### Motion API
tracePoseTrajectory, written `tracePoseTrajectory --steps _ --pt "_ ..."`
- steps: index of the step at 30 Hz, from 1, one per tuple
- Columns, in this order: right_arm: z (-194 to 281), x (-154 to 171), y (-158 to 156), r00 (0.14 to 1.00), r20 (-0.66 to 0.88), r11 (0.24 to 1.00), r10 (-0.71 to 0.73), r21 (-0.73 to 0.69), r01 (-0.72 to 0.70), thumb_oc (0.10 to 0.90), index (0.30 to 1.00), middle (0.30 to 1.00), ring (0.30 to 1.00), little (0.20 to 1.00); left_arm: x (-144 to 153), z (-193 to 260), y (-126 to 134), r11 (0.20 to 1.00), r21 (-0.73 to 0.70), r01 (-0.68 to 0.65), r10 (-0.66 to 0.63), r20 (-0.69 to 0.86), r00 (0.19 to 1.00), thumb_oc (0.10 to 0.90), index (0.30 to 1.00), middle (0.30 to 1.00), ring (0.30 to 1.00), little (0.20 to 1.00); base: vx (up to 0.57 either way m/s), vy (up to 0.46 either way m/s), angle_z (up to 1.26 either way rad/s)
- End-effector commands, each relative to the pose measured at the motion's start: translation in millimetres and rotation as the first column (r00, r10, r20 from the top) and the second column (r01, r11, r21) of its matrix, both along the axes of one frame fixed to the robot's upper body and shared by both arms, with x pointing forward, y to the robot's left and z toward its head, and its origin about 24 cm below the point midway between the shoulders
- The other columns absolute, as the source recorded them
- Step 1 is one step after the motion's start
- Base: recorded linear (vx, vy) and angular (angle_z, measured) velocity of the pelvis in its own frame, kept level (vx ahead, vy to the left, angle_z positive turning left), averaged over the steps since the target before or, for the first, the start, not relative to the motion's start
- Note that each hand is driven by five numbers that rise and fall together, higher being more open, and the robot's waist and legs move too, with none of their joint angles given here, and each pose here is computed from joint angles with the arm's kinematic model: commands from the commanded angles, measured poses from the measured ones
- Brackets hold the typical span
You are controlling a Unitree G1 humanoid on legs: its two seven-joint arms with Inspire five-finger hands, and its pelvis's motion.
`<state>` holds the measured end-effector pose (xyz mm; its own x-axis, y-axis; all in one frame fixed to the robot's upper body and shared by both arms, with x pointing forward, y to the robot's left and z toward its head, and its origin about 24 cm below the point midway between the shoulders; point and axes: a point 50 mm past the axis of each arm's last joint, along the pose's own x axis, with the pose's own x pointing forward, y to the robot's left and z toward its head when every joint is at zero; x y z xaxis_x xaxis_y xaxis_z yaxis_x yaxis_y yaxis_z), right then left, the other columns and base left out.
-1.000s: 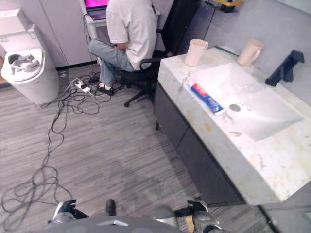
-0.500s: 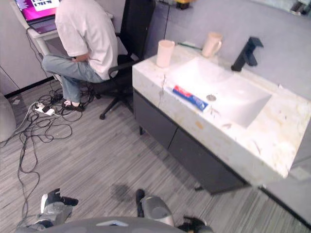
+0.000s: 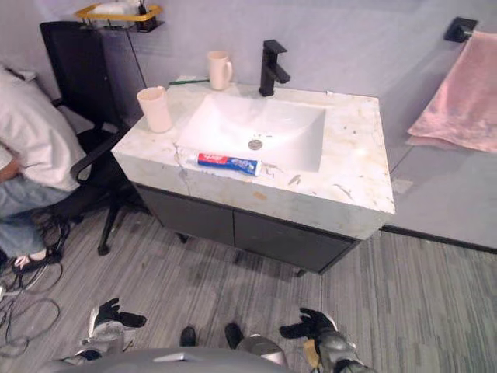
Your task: Organize the bathroom.
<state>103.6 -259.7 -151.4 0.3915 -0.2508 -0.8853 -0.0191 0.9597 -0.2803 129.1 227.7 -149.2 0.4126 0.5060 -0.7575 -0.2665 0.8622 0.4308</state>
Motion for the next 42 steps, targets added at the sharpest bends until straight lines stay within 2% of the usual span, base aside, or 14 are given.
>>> tracePoseTrajectory --steps 1,8,11,14,17,18,22,24,25,28,32,35,38,42 --pt "0 10 13 0.998 0.046 0.999 0.048 0.017 -0.049 0.800 0.900 0.900 0.900 0.900 -5 9 38 0.993 0.097 -0.062 0.063 -0.002 0.998 0.800 0.900 0.900 0.900 0.900 -0.03 0.211 -0.99" --pt "-5 6 27 0.996 0.013 0.994 0.089 0.067 -0.090 0.800 0.900 0.900 0.900 0.900 -5 17 48 0.986 0.131 -0.107 0.087 0.148 0.985 0.800 0.900 0.900 0.900 0.900 -0.03 0.061 -0.96" --pt "-6 2 27 0.998 0.000 0.996 0.069 0.064 -0.069 0.800 0.900 0.900 0.900 0.900 44 48 44 0.974 0.208 -0.086 -0.006 0.404 0.915 0.800 0.900 0.900 0.900 0.900 0.00 0.029 -0.03" --pt "-4 5 25 1.000 0.016 0.998 0.025 0.058 -0.026 0.800 0.900 0.900 0.900 0.900 82 93 43 0.944 0.309 -0.121 -0.094 0.598 0.796 0.800 0.900 0.900 0.900 0.900 0.00 0.016 0.10" --pt "-4 5 25 0.999 0.033 0.998 -0.024 0.062 0.022 0.800 0.900 0.900 0.900 0.900 111 166 50 0.873 0.448 -0.196 -0.259 0.764 0.591 0.800 0.900 0.900 0.900 0.900 -0.01 -0.014 0.14" --pt "-5 1 25 0.998 0.037 0.996 -0.054 0.069 0.051 0.800 0.900 0.900 0.900 0.900 119 216 50 0.823 0.518 -0.231 -0.392 0.814 0.428 0.800 0.900 0.900 0.900 0.900 0.00 -0.032 0.12" --pt "-7 -6 28 0.997 0.036 0.995 -0.063 0.075 0.060 0.800 0.900 0.900 0.900 0.900 121 283 36 0.742 0.623 -0.249 -0.595 0.782 0.185 0.800 0.900 0.900 0.900 0.900 0.00 -0.024 0.19" --pt "-7 -8 29 0.998 0.034 0.995 -0.058 0.077 0.055 0.800 0.900 0.900 0.900 0.900 125 306 27 0.756 0.638 -0.146 -0.631 0.769 0.097 0.800 0.900 0.900 0.900 0.900 -0.01 -0.012 0.12" --pt "-7 -8 29 0.998 0.034 0.995 -0.058 0.078 0.055 0.800 0.900 0.900 0.900 0.900 125 306 27 0.756 0.638 -0.144 -0.631 0.770 0.097 0.800 0.900 0.900 0.900 0.900 -0.01 -0.006 0.16" --pt "-8 -9 30 1.000 0.023 0.997 -0.019 0.077 0.018 0.800 0.900 0.900 0.900 0.900 137 332 3 0.708 0.703 0.072 -0.705 0.708 0.023 0.800 0.900 0.900 0.900 0.900 -0.01 0.002 0.06" --pt "-8 -7 30 1.000 0.012 0.998 0.002 0.067 -0.003 0.800 0.900 0.900 0.900 0.900 140 357 -13 0.587 0.792 0.168 -0.797 0.602 -0.052 0.800 0.900 0.900 0.900 0.900 -0.01 0.005 -0.04" --pt "-7 -7 26 1.000 -0.001 0.998 0.009 0.058 -0.009 0.800 0.900 0.900 0.900 0.900 141 374 -18 0.460 0.865 0.201 -0.873 0.482 -0.076 0.800 0.900 0.900 0.900 0.900 -0.02 0.013 -0.09" --pt "-7 -9 22 1.000 -0.014 0.999 0.027 0.047 -0.026 0.800 0.900 0.900 0.900 0.900 148 399 -9 0.313 0.934 0.174 -0.947 0.320 -0.013 0.800 0.900 0.900 0.900 0.900 0.00 0.005 -0.02" --pt "-5 -3 17 0.997 -0.024 0.997 0.069 0.029 -0.069 0.800 0.900 0.900 0.900 0.900 164 427 -1 0.223 0.942 0.252 -0.974 0.223 0.026 0.800 0.900 0.900 0.900 0.900 0.00 0.007 -0.01"
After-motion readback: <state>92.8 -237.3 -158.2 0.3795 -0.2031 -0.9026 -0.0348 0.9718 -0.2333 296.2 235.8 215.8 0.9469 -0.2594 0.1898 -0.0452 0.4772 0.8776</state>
